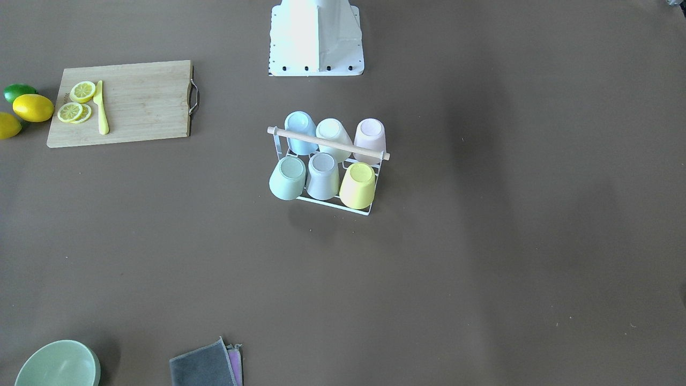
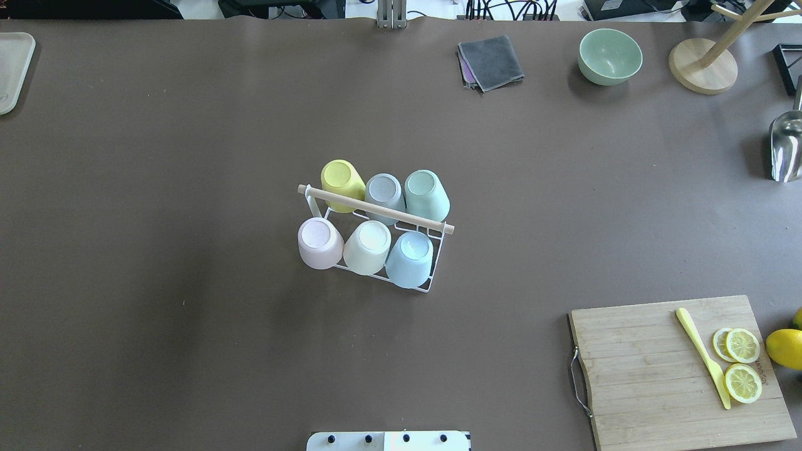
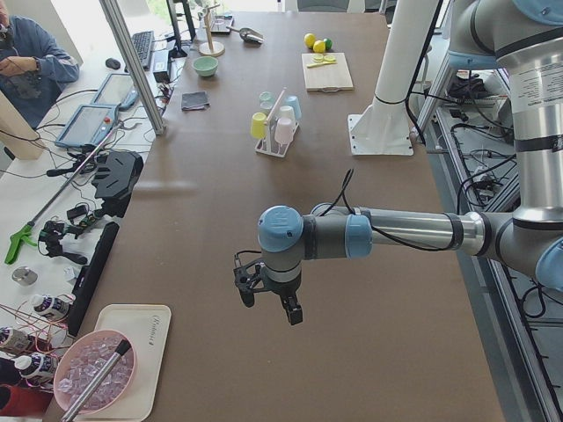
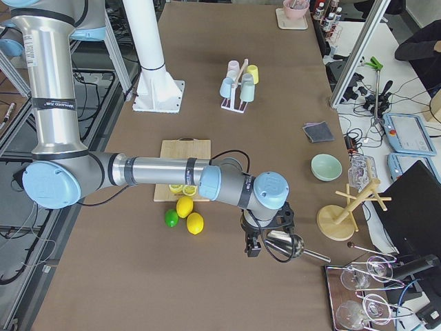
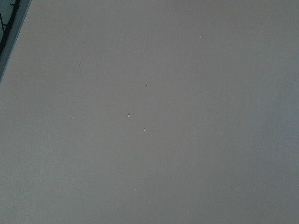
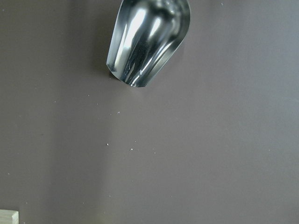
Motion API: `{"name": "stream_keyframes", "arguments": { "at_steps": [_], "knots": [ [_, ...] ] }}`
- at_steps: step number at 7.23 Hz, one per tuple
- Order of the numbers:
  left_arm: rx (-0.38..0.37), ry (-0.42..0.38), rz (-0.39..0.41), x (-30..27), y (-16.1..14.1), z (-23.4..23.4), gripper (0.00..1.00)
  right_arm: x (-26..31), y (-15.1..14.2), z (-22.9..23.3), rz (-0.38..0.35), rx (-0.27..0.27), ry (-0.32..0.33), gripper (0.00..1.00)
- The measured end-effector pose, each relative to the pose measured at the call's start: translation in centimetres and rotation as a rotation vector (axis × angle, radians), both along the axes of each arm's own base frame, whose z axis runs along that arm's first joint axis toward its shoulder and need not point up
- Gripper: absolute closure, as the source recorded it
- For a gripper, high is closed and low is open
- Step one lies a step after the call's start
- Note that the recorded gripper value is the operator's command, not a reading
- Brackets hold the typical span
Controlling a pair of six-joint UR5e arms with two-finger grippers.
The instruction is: Place cup on cup holder
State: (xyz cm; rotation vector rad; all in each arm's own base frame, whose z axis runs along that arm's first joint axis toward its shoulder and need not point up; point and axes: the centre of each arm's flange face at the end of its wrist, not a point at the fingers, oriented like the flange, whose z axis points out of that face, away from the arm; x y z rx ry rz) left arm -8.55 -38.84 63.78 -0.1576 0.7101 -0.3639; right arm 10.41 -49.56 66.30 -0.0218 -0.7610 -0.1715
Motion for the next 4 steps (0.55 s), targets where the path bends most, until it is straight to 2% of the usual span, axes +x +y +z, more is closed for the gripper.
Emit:
{"name": "stream_keyframes", "arguments": {
  "at_steps": [4],
  "knots": [
    [-0.005, 0.002, 0.001, 0.06, 0.03, 0.13, 0.01, -0.66, -0.22, -0.29, 0.052, -0.047, -0.021, 0.0]
  ]
}}
